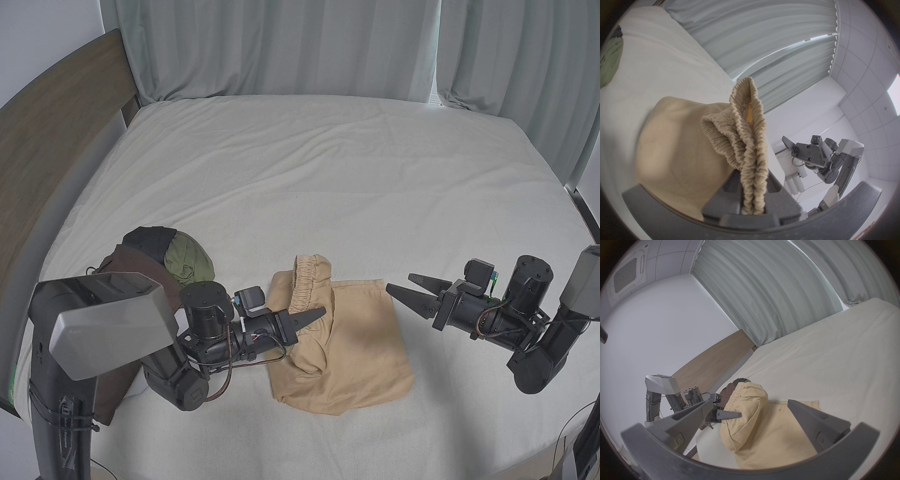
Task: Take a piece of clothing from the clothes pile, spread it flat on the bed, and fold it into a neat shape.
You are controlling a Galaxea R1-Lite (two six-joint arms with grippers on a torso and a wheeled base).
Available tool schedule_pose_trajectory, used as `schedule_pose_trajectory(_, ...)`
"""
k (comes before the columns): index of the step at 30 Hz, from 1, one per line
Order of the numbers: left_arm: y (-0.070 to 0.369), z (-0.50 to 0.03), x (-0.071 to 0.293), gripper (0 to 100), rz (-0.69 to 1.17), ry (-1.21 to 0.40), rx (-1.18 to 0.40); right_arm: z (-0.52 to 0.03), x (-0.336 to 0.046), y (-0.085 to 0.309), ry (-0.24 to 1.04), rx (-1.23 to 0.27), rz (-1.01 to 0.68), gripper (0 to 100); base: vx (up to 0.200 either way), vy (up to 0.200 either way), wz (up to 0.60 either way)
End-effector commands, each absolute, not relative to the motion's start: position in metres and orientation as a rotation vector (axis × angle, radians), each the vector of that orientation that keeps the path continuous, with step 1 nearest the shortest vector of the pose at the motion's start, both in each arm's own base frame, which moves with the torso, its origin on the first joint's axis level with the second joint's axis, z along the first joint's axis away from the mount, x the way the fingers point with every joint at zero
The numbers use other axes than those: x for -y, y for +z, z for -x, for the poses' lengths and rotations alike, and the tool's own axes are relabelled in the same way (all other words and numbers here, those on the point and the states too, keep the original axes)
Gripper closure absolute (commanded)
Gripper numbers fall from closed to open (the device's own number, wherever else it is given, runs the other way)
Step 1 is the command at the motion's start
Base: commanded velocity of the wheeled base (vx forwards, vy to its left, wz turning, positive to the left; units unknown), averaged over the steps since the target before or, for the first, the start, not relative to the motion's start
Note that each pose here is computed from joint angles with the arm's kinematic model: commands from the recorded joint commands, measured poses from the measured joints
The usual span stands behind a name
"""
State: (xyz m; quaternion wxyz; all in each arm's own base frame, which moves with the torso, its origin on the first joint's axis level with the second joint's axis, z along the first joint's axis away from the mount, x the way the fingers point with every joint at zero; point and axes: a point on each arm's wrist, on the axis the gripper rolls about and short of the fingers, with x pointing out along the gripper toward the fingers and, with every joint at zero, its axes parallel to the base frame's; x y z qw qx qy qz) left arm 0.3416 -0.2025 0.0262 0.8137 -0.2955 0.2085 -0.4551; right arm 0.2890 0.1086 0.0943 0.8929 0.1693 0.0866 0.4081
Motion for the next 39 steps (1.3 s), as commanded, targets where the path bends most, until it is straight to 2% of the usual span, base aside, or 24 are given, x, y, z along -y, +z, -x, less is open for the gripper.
schedule_pose_trajectory(1, 0.021, -0.346, 0.218, 100, 0.669, -0.990, -0.461, -0.292, -0.106, 0.095, 0.836, -0.169, -0.351, 0, 0.000, 0.000, 0.00)
schedule_pose_trajectory(13, 0.003, -0.346, 0.244, 100, 0.683, -1.023, -0.510, -0.295, -0.105, 0.097, 0.830, -0.159, -0.354, 0, 0.000, 0.000, 0.00)
schedule_pose_trajectory(29, -0.002, -0.355, 0.253, 100, 0.708, -0.999, -0.480, -0.297, -0.105, 0.096, 0.830, -0.159, -0.354, 0, 0.000, 0.000, 0.00)
schedule_pose_trajectory(30, -0.002, -0.355, 0.253, 0, 0.708, -0.998, -0.479, -0.297, -0.105, 0.096, 0.830, -0.159, -0.354, 0, 0.000, 0.000, 0.00)
schedule_pose_trajectory(39, -0.008, -0.354, 0.251, 0, 0.707, -0.989, -0.484, -0.296, -0.105, 0.095, 0.829, -0.164, -0.354, 0, 0.000, 0.000, 0.00)
